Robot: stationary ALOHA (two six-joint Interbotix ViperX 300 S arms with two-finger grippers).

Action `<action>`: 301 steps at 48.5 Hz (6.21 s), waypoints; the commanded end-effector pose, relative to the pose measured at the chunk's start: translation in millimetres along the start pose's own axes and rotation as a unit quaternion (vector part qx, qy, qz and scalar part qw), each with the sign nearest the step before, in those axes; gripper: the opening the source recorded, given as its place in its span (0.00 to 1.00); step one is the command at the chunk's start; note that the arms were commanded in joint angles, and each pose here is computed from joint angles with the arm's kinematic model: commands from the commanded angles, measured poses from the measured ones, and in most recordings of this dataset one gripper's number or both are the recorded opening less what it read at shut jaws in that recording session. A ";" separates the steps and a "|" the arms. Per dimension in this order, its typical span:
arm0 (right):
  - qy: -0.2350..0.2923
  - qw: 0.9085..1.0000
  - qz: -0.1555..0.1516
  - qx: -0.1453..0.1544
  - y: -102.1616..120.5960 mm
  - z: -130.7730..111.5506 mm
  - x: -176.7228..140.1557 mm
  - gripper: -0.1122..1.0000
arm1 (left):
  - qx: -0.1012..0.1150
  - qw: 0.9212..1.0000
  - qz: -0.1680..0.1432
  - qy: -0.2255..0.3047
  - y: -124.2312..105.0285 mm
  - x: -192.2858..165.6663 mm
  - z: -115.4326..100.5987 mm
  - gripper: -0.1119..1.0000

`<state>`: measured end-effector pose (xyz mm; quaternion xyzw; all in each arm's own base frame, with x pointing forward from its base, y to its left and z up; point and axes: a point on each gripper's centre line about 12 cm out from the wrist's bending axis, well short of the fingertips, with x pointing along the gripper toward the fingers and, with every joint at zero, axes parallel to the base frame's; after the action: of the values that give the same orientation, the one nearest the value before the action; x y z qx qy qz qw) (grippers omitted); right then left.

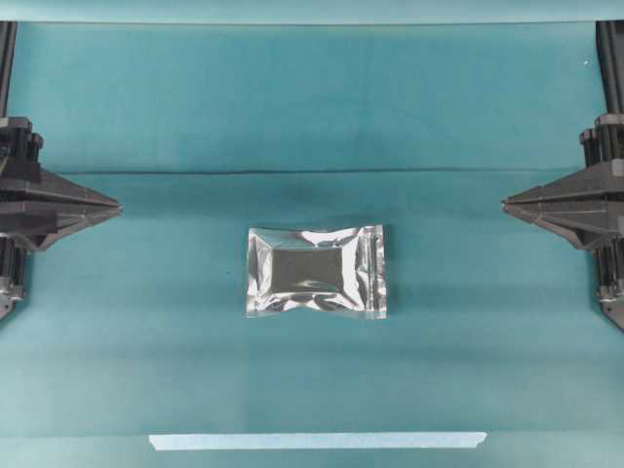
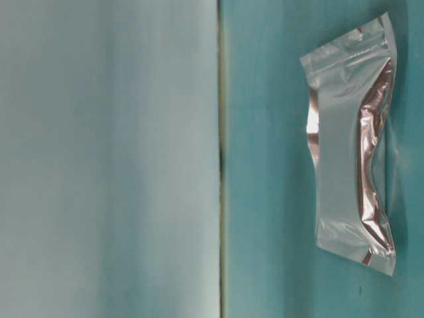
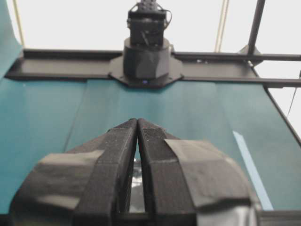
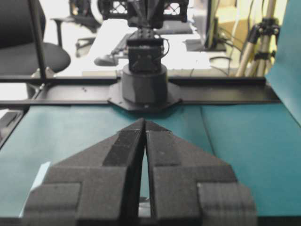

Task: Hand over the silver zip bag and make it stand upright.
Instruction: 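Move the right gripper toward the silver zip bag's right edge, then lower the right gripper onto the bag's right edge and close it, then lift the silver bag off the table with the right gripper, then rotate the held bag upright and carry it toward the left gripper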

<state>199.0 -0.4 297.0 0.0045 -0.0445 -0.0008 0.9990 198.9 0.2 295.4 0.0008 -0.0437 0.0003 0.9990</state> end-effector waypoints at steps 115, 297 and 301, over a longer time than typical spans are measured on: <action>0.221 0.722 -0.279 0.593 6.0 -228.1 98.2 0.91 | 0.046 0.993 -0.025 0.108 -9.7 47.9 7.9 0.09; 0.610 0.775 -0.038 0.162 -35.9 -46.6 194.3 0.12 | -0.084 0.985 -0.001 0.153 -6.6 30.9 -14.6 0.09; 0.616 0.776 -0.015 0.130 -36.5 -45.7 195.9 0.12 | -0.083 0.984 0.000 0.157 -6.3 29.9 -17.7 0.09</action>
<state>395.4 -36.3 255.6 0.1597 0.5896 -0.0248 0.7914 229.2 -6.7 277.1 -0.0827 0.1194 -0.0043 0.9894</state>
